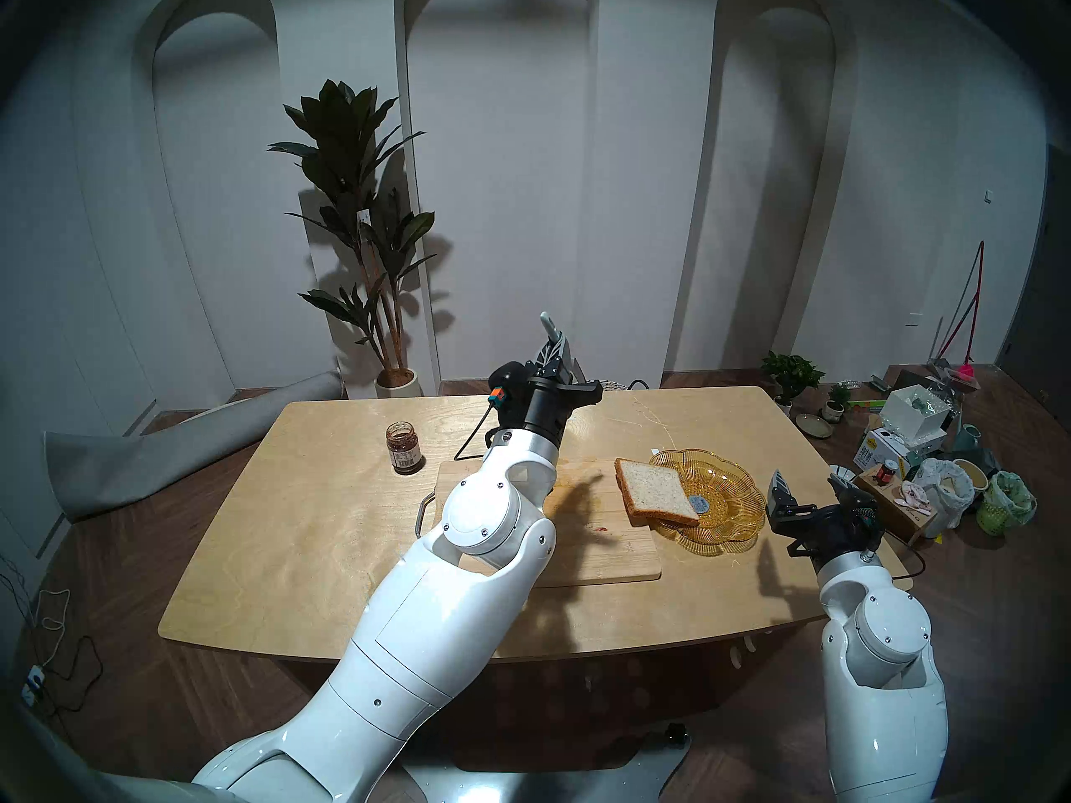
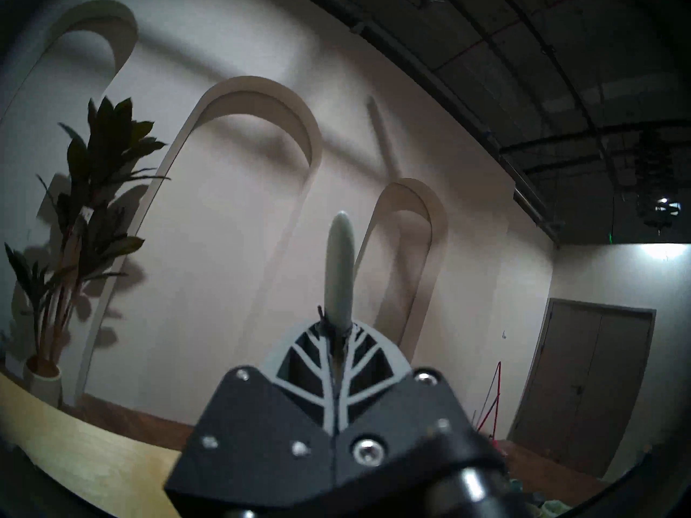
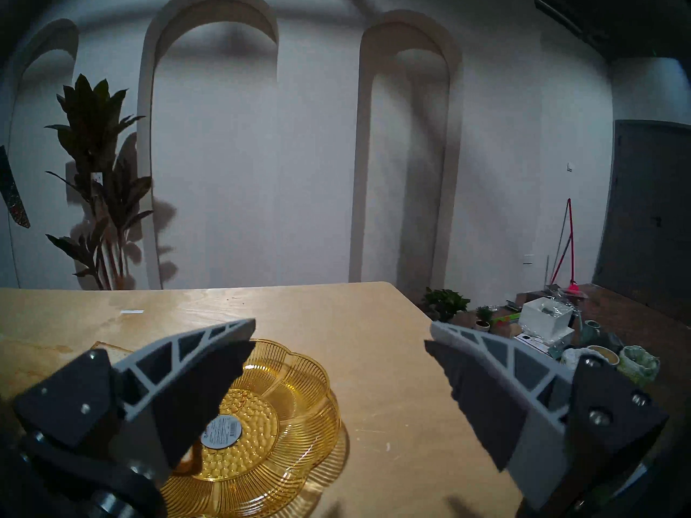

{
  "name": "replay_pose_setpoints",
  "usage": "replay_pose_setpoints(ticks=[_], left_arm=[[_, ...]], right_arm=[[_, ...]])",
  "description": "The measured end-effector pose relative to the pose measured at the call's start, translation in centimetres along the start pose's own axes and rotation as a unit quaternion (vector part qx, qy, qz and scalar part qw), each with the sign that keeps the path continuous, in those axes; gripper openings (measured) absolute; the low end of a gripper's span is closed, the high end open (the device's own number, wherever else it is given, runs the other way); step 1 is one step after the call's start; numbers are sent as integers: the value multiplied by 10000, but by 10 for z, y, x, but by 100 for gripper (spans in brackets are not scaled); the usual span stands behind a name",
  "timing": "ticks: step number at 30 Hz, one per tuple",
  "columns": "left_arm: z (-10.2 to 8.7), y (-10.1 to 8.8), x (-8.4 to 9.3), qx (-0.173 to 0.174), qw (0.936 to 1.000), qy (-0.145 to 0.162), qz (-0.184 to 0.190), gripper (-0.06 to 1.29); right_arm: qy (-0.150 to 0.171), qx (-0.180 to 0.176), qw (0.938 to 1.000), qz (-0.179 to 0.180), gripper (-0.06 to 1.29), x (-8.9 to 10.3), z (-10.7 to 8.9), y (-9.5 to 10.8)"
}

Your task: Spread jam over the slice of bread with the knife

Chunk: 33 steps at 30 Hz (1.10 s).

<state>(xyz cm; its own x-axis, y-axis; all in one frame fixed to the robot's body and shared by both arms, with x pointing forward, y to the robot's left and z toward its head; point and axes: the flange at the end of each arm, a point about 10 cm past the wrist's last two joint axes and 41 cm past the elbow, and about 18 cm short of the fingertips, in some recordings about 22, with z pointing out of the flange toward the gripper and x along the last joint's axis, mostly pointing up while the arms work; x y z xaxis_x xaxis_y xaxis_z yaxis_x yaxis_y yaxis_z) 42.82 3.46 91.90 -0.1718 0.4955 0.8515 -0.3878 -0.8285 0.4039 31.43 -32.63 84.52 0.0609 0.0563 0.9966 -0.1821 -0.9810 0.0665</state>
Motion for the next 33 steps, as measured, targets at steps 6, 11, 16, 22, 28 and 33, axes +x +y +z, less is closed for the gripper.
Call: replay_pose_setpoints(ticks=[6, 11, 16, 22, 28, 33], left_arm=[[-5, -4, -12, 99, 9995, -76, -276, -3], [-6, -4, -16, 157, 9989, -112, -420, -3], [-7, -5, -18, 208, 9983, -142, -529, -3], [-6, -4, -21, 234, 9976, -189, -616, -3], [-5, 3, -28, 179, 9975, -262, -635, -3], [-3, 8, -33, 188, 9968, -310, -716, -3]], right_arm=[[-405, 107, 9991, -94, 123, -15, 15, -24], [-962, 72, 9952, 178, 123, -31, 28, -27], [-1452, 54, 9872, 656, 123, -41, 39, -19], [-1888, 278, 9735, 1262, 123, -44, 48, -7], [-2191, 541, 9576, 1793, 123, -37, 50, 14], [-2466, 779, 9393, 2256, 123, -36, 50, 36]])
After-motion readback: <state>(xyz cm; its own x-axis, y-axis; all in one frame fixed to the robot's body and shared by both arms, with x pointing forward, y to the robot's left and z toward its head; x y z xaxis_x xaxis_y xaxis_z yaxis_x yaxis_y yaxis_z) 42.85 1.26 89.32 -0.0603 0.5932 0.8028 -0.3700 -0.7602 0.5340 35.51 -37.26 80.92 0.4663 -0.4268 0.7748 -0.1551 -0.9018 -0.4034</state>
